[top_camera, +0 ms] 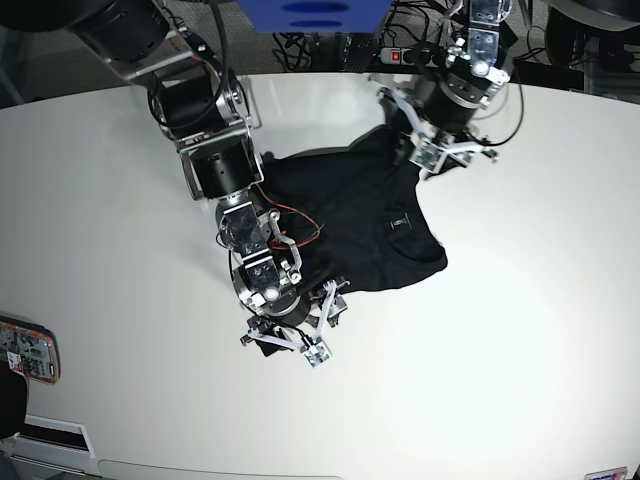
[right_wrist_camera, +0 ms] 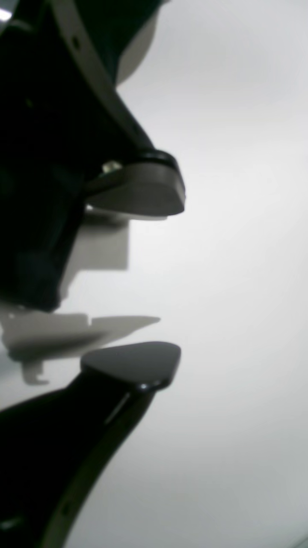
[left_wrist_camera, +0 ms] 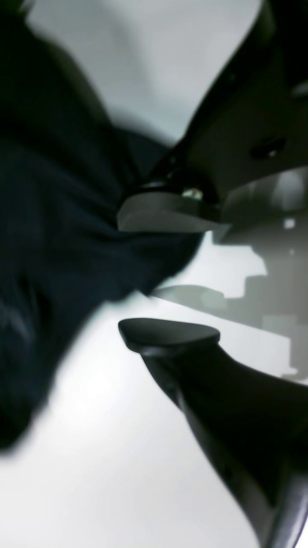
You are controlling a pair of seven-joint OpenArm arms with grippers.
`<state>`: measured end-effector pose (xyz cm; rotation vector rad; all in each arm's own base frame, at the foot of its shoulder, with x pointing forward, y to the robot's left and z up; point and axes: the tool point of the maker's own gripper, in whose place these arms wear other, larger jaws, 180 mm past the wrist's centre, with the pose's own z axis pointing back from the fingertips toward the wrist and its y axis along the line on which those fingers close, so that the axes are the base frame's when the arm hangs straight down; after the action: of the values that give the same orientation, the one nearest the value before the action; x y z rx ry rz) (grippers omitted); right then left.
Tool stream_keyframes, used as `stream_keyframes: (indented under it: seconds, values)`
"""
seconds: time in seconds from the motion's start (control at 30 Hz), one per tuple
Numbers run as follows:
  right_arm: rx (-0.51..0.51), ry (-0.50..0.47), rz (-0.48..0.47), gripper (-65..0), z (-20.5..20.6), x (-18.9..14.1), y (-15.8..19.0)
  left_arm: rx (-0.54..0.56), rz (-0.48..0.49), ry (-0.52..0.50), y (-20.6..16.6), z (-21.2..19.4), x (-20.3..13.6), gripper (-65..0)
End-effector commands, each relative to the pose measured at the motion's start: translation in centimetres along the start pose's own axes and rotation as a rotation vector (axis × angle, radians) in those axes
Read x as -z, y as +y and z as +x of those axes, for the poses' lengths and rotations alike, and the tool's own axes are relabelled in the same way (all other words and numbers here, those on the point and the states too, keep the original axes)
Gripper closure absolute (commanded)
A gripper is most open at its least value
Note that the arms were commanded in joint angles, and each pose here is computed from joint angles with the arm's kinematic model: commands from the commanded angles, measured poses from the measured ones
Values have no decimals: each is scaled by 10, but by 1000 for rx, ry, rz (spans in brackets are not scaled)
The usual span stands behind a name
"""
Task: Fold the T-shirt properly
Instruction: 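Grasp the bundle edges with both grippers and lift them, then lay the bundle flat and open both grippers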
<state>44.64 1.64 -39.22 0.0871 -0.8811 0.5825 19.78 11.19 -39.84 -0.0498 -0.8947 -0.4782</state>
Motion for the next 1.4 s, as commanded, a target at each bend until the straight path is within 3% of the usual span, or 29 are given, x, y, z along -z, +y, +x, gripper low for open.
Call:
stream_keyframes:
  seconds: [0.0,0.1,0.27,0.33,0.53,0.7,0.87,1.17,1.37]
  values:
    - [-16,-106,-39,-439,37,-7,-17,12,18,-31,9,7,-1,-300]
    - [-17,-75,-49,-439,9,-12,-20,22,22,3,18,-6,1,-300]
    - [-19,-84,-49,-439,9,-15,-19,32,22,31,27,-17,12,-300]
    - [-24,-50,-55,-439,-11,-16,-22,28,32,31,33,-16,18,-300]
    - [-15,-46,-44,-439,-30,-23,-11,34,125,-7,72,3,23,-300]
    - [-10,-18,31,-439,-63,-33,22,64,154,-17,93,10,27,-300]
    - [-1,-24,41,-439,-79,-50,35,16,157,21,109,1,58,-300]
    - [-63,-70,-15,-439,-85,-89,16,-15,171,9,133,20,92,-300]
    - [-55,-96,-1,-439,-87,-110,33,100,173,71,139,27,118,-300]
